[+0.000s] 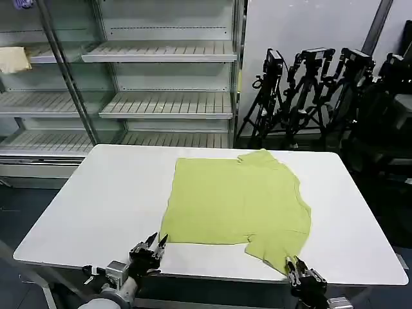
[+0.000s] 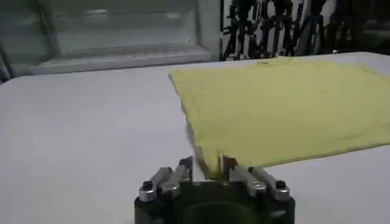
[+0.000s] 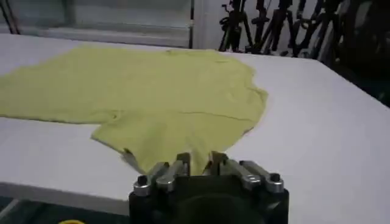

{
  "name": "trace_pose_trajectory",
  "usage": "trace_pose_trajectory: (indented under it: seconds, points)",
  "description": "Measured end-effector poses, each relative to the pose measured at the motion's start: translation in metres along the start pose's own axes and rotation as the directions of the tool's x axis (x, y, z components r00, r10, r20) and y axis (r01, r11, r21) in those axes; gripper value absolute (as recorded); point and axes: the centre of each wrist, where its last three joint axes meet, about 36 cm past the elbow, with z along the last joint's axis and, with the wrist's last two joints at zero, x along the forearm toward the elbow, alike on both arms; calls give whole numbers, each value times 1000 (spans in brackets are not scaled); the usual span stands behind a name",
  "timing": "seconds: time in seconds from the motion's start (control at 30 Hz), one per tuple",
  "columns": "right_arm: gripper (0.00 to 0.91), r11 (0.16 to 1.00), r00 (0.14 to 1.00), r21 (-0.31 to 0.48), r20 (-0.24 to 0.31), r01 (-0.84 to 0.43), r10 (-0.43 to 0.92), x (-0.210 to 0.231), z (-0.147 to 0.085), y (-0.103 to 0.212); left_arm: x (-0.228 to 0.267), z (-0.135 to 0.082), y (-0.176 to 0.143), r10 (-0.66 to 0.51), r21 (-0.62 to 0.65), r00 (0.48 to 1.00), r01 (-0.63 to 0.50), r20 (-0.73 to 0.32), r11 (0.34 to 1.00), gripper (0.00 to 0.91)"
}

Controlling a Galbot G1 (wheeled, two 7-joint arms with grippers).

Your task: Fold and organize the clothes.

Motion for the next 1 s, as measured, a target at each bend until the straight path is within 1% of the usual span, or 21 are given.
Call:
trace_pose_trajectory:
  seconds: [0.03, 0.17, 0.3, 0.43, 0.57, 0.6, 0.77, 0.87, 1.0]
  points:
    - [0, 1000, 1000, -3, 4, 3, -3, 0, -1, 0, 0, -1, 0, 2, 1, 1000, -2, 1, 1000, 20]
    - [0, 1000, 999, -19, 42, 15, -15, -1, -11, -2, 0, -5, -2, 16, 16, 1000, -16, 15, 1000, 10]
    - [0, 1000, 994, -28, 108, -1, 4, -10, -28, -6, -2, -15, 0, 28, 35, 998, -30, 53, 999, 10]
    - [0, 1000, 985, -29, 171, -10, 15, -29, -46, -12, -11, -27, 3, 33, 53, 995, -38, 92, 998, 10]
    - [0, 1000, 976, -19, 217, -19, 23, -55, -63, -19, -28, -40, 8, 36, 73, 991, -46, 127, 996, 10]
    - [0, 1000, 974, -18, 224, -21, 24, -63, -67, -21, -33, -42, 9, 37, 76, 990, -47, 134, 996, 20]
    - [0, 1000, 968, -8, 249, -29, 30, -104, -82, -29, -60, -57, 14, 48, 92, 985, -64, 164, 994, 10]
    - [0, 999, 967, 0, 253, -35, 34, -126, -88, -31, -77, -64, 18, 55, 102, 984, -73, 170, 992, 20]
    - [0, 999, 966, 8, 256, -51, 48, -150, -93, -34, -100, -69, 23, 61, 110, 985, -80, 163, 991, 10]
